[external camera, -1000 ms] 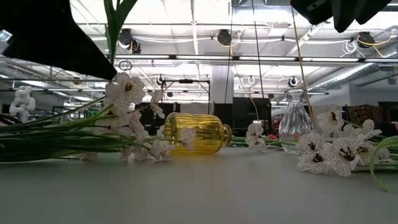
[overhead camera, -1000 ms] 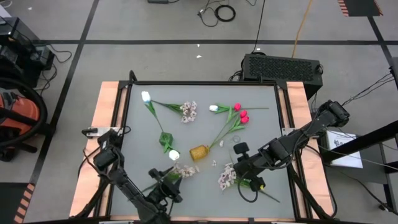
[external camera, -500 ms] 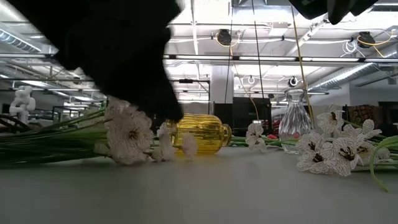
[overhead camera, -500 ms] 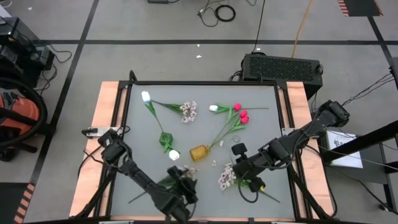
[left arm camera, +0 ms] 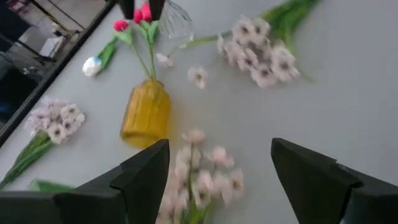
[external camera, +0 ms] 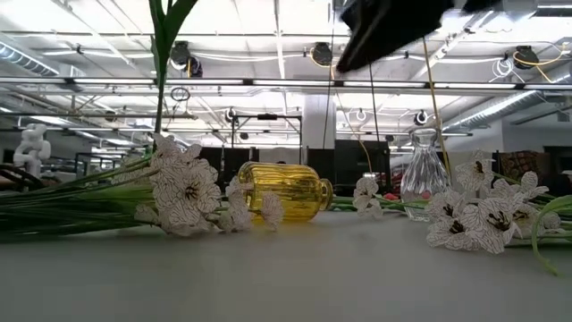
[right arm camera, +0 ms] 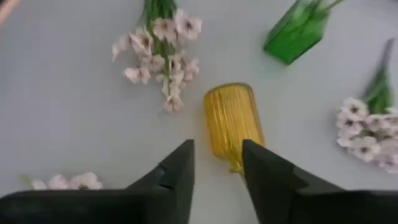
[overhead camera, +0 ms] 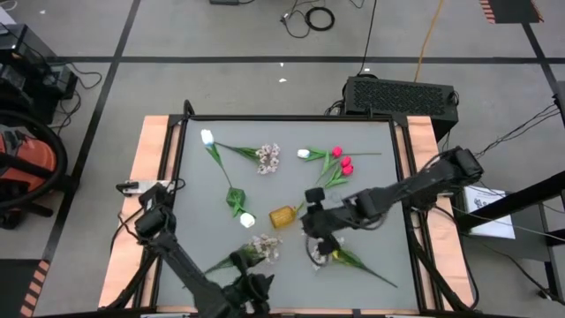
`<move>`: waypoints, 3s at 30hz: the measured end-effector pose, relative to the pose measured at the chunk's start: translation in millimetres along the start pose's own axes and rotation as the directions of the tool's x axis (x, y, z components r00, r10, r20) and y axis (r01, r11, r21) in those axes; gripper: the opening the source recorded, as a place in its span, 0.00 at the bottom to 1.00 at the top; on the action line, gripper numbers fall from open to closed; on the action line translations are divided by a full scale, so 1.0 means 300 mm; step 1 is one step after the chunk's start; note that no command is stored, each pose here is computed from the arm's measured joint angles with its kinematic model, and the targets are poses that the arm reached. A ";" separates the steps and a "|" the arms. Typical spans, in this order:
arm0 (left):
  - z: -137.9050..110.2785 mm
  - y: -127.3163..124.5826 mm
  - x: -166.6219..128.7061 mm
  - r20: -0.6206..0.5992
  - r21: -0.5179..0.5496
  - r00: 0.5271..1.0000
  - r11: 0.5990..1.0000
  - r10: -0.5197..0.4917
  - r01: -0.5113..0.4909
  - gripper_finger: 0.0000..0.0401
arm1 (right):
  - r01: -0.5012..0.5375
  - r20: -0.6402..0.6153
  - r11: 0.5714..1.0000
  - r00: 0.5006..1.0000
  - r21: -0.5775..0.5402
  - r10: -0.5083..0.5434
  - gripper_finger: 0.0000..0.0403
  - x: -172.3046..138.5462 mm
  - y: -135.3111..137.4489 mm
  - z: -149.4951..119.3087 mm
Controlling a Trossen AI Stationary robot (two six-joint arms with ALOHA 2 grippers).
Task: Sort flowers into vase by color
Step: Adjust the white flowers, then adjust the yellow flower vase
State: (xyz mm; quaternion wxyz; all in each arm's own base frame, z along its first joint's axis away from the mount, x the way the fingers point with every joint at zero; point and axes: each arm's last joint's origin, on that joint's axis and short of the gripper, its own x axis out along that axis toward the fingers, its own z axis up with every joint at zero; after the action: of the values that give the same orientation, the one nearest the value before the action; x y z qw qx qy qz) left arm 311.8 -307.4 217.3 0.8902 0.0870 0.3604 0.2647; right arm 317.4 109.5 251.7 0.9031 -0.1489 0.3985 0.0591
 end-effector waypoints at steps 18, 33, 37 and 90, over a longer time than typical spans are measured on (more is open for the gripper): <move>-0.111 0.016 -0.140 0.018 -0.054 0.999 0.998 0.046 -0.045 0.71 | -0.138 -0.110 0.989 0.984 0.047 0.143 0.81 0.261 -0.215 -0.033; -0.104 0.014 -0.132 0.024 -0.063 0.999 0.997 0.044 -0.043 0.71 | -0.170 -0.293 0.983 0.938 0.074 0.184 0.83 0.404 -0.230 -0.009; -0.104 0.014 -0.132 0.027 -0.064 0.999 0.997 0.045 -0.043 0.71 | -0.187 -0.274 0.980 0.941 0.070 0.199 0.87 0.413 -0.239 -0.009; -0.103 0.016 -0.066 0.077 -0.074 0.993 0.994 0.092 -0.086 0.71 | -0.105 -0.565 0.971 0.824 -0.217 -0.037 0.72 0.286 -0.176 -0.045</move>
State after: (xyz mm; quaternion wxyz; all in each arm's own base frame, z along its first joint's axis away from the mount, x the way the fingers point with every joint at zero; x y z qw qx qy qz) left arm 276.6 -315.0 208.2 0.8939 0.0823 0.3104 0.3127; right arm 377.8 54.0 191.3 0.7189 -0.2598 0.6403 0.0759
